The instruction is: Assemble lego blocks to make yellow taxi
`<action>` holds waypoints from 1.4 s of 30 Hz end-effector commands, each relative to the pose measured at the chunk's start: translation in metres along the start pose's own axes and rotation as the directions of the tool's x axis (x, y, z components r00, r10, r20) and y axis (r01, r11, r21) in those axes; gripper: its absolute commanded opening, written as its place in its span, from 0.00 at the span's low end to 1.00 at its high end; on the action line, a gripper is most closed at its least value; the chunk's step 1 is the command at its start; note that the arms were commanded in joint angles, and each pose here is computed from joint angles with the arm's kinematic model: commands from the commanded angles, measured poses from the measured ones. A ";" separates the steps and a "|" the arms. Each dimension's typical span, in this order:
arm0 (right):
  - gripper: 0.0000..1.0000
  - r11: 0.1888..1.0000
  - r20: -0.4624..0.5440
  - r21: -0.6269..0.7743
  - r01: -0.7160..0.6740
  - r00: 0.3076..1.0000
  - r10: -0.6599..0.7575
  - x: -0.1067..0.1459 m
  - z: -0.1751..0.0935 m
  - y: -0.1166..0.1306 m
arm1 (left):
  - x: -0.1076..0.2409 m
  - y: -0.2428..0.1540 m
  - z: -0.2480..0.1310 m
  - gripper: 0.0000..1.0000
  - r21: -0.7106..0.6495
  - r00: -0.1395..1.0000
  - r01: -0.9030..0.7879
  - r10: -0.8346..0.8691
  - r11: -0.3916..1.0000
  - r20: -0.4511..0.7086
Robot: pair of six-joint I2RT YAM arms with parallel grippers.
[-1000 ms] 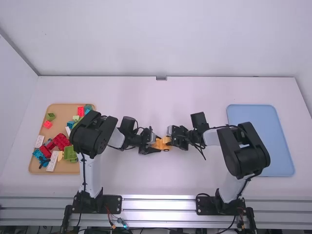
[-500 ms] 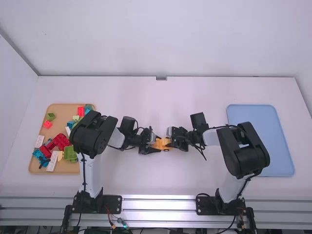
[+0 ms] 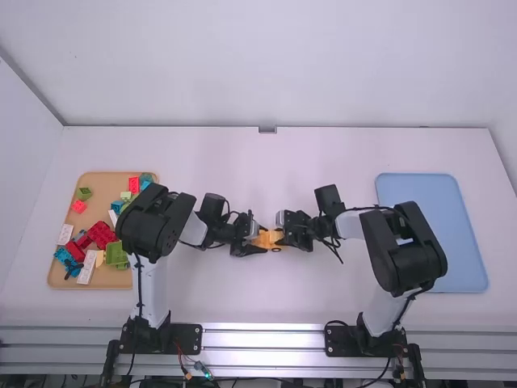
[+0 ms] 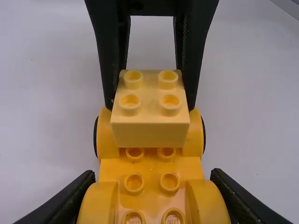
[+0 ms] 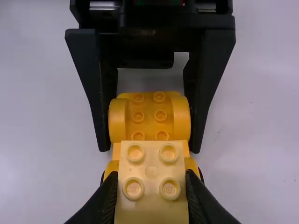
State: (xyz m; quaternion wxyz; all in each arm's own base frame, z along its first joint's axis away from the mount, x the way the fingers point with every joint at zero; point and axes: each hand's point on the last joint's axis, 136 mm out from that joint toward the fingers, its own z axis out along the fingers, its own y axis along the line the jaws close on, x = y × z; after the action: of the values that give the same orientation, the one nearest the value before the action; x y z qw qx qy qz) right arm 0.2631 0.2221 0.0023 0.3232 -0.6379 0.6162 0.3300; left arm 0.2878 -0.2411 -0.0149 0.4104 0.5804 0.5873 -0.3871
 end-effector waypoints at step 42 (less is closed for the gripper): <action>0.00 0.999 0.009 -0.020 -0.036 0.999 0.036 -0.017 -0.029 -0.013 | 0.009 0.001 0.002 0.37 -0.011 1.000 0.001 -0.001 1.000 -0.029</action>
State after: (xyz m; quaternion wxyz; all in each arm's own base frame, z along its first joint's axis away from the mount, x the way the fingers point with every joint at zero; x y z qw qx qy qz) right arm 0.2689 0.2066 0.0256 0.3089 -0.6202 0.6219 0.3650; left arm 0.2873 -0.2418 -0.0150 0.4101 0.5814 0.5866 -0.3870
